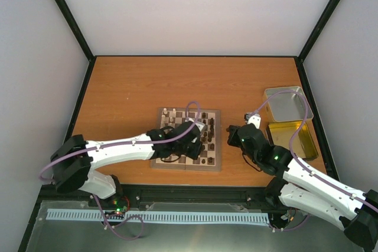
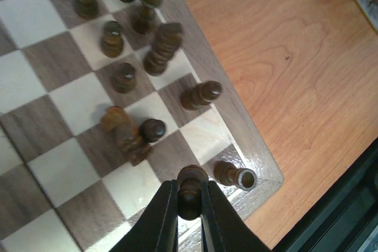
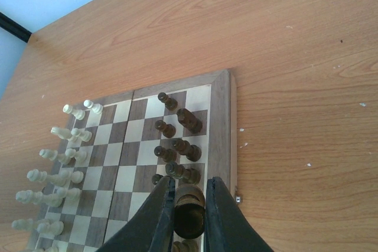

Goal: Set up the chess pieces on the board
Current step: Place the chess piece on the chessboard.

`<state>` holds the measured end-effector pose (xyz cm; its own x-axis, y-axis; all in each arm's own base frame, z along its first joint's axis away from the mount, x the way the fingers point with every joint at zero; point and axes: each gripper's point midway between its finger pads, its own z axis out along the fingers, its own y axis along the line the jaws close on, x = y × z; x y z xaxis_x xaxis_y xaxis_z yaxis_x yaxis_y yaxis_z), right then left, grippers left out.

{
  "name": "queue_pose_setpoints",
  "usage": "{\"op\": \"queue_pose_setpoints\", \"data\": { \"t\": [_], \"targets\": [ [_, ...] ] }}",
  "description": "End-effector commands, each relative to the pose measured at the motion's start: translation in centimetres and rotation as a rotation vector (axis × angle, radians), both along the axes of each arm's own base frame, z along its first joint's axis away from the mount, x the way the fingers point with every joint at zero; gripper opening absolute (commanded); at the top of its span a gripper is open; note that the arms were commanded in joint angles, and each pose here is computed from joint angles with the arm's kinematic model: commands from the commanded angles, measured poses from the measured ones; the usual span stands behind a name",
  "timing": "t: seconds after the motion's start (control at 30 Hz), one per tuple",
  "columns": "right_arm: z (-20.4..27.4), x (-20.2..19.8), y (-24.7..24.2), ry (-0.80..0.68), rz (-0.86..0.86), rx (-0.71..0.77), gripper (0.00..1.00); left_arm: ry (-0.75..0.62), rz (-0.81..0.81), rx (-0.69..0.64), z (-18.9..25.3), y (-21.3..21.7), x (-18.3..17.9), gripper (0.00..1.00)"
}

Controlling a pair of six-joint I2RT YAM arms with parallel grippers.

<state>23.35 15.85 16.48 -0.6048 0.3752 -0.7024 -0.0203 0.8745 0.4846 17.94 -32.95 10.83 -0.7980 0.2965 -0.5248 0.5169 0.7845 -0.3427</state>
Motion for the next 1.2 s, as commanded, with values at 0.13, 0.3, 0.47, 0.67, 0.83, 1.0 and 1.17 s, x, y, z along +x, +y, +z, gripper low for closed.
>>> {"op": "queue_pose_setpoints", "data": {
  "t": [0.13,0.3,0.47,0.67,0.83,1.0,1.17],
  "targets": [
    [-0.7,0.1,-0.9,0.005,-0.045,-0.008,0.03,-0.080,-0.072,0.105,-1.2,-2.8,-0.9,0.03],
    [-0.7,0.1,-0.9,0.004,-0.044,-0.008,0.03,-0.084,-0.066,0.142,-2.2,-2.9,-0.6,0.03],
    [-0.8,0.0,-0.9,0.007,-0.045,-0.006,0.03,-0.086,-0.062,0.178,-2.9,-2.6,-0.5,0.04],
    [-0.8,0.0,-0.9,0.006,-0.040,-0.002,0.03,-0.071,-0.070,0.188,-3.5,-2.7,-0.6,0.07],
    [-0.8,0.0,-0.8,0.005,-0.037,0.000,0.03,-0.072,-0.068,0.201,-3.6,-2.6,-0.6,0.12],
    [-0.7,-0.1,-0.7,0.003,-0.026,0.006,0.03,-0.077,-0.060,0.199,-3.1,-2.6,-0.4,0.23],
    [-0.1,-0.4,0.0,-0.023,0.035,0.008,0.03,-0.075,-0.080,0.162,-2.0,-3.0,-0.7,0.32]
  ]
}}
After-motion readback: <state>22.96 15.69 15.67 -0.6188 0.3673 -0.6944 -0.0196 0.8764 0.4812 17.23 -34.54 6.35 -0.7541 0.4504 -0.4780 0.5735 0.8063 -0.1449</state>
